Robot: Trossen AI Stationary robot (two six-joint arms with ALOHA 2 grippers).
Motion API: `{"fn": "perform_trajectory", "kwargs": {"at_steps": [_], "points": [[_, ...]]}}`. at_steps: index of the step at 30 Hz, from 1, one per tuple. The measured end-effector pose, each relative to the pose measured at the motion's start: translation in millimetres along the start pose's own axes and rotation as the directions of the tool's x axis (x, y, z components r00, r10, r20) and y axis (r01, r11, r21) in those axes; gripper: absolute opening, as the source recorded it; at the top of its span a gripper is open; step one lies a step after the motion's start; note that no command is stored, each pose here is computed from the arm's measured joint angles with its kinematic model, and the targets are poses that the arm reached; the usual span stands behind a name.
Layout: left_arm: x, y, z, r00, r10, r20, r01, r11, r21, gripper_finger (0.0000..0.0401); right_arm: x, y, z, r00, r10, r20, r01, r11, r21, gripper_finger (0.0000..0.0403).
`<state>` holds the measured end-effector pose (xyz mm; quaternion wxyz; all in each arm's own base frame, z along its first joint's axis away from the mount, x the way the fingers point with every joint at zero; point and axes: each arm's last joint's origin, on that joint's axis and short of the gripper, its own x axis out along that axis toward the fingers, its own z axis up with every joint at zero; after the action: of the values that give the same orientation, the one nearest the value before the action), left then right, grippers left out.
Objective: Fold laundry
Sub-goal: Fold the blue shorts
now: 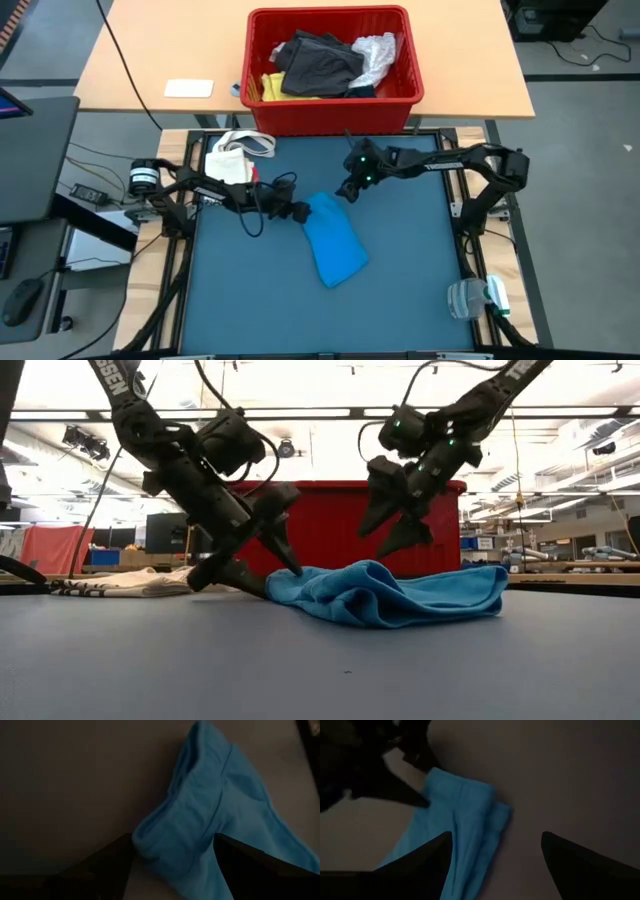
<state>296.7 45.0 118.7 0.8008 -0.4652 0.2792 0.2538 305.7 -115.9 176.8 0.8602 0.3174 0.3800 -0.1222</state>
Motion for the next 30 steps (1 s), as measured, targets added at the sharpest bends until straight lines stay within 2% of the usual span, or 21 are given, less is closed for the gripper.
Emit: {"fn": "perform_trajectory", "kwargs": {"at_steps": [6, 11, 17, 21, 27, 30], "points": [[13, -3, 2, 0.993, -0.099, 0.057, 0.089, 0.985, 0.151, 0.0252, 27, -1, -14, 0.996, 0.002, -0.091, 0.004, 0.998, 0.059, 0.0307], [22, 4, 1, 0.996, -0.084, 0.033, 0.078, 0.986, 0.146, 0.0214, 48, -5, -23, 0.987, 0.056, -0.154, -0.037, 0.991, 0.126, 0.0307], [24, 4, -3, 0.995, -0.095, 0.020, 0.089, 0.975, 0.202, 0.0181, 66, -8, -29, 0.978, 0.108, -0.180, -0.072, 0.977, 0.199, 0.0293], [24, 4, -3, 0.994, -0.107, 0.016, 0.101, 0.969, 0.224, 0.0162, 72, -5, -28, 0.975, 0.163, -0.150, -0.124, 0.963, 0.239, 0.0239], [24, 4, -3, 0.993, -0.117, 0.011, 0.109, 0.954, 0.278, 0.0130, 74, 1, -31, 0.974, 0.167, -0.153, -0.131, 0.967, 0.219, 0.0120], [24, 3, -2, 0.991, -0.129, 0.016, 0.119, 0.950, 0.288, 0.0107, 72, -1, -29, 0.971, 0.180, -0.156, -0.144, 0.966, 0.217, 0.0046]]}}
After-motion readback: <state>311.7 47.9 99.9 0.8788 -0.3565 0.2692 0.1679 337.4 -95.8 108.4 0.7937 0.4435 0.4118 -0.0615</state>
